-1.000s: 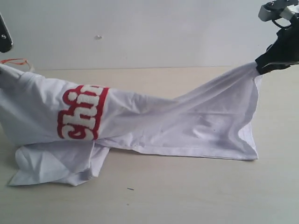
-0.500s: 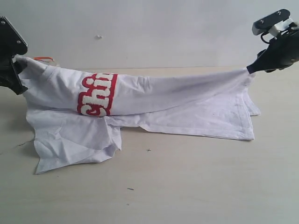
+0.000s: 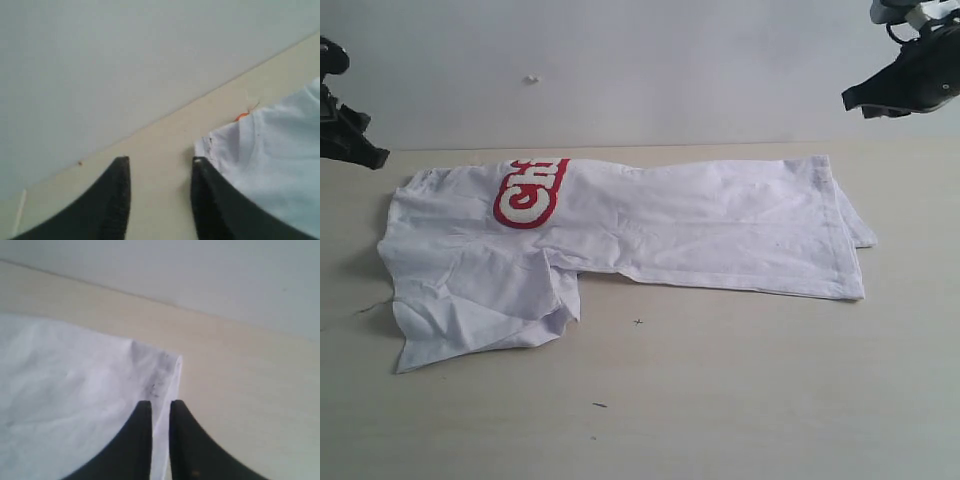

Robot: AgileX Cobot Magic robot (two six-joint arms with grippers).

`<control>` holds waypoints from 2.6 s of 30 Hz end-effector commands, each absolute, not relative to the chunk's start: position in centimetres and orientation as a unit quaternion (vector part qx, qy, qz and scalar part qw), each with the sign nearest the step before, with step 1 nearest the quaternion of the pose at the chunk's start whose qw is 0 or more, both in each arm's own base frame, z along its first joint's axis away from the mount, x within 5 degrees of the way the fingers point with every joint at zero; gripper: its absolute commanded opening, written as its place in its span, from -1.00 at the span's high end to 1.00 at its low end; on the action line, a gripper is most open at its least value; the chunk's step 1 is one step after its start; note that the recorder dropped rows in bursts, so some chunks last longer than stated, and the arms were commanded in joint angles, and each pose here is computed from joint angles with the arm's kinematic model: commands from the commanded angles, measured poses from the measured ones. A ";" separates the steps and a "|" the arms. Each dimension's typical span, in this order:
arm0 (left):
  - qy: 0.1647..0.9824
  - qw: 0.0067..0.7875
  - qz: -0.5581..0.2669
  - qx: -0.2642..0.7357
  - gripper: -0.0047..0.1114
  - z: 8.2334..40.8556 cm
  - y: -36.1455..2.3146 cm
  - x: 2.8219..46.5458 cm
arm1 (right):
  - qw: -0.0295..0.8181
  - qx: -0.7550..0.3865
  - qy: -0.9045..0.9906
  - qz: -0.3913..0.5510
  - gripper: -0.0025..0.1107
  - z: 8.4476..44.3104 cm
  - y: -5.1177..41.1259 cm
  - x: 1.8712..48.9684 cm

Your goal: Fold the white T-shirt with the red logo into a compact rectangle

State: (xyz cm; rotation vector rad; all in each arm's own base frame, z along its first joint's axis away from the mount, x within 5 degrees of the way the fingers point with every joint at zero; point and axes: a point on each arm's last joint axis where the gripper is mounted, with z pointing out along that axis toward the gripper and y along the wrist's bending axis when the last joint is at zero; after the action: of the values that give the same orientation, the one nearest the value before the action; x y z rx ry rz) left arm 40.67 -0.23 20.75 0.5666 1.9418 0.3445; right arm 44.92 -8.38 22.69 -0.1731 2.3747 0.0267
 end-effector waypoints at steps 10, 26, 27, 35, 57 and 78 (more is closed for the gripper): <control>0.888 0.295 0.066 0.348 0.92 17.2 -5.9 37.2 | 0.218 -0.060 0.969 0.099 0.96 16.0 -7.6 44.3; 0.880 0.102 -0.031 0.463 0.92 8.5 -10.1 34.6 | 0.222 -0.039 0.971 0.080 0.96 12.8 -8.2 45.2; 0.880 0.088 -0.037 0.466 0.92 8.3 -10.1 34.3 | 0.217 -0.040 0.972 0.081 0.96 12.6 -8.2 45.1; 0.876 -0.036 -0.079 0.475 0.92 8.2 -9.5 32.0 | 0.144 -0.033 0.987 0.066 0.96 11.9 -8.5 43.9; 0.888 0.145 -0.077 0.429 0.92 16.2 -9.3 33.4 | 0.123 -0.063 0.989 0.050 0.96 7.9 -5.8 43.8; 0.865 0.303 -0.104 0.385 0.92 23.6 -8.5 30.3 | 0.237 0.015 0.971 0.008 0.21 16.2 -6.2 39.9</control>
State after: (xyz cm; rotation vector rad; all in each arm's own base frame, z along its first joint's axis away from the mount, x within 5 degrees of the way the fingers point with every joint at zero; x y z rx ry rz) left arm 30.21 -8.49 23.29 1.0425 2.3291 -0.2744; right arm 39.24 -5.71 16.94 -0.0132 2.6963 0.0351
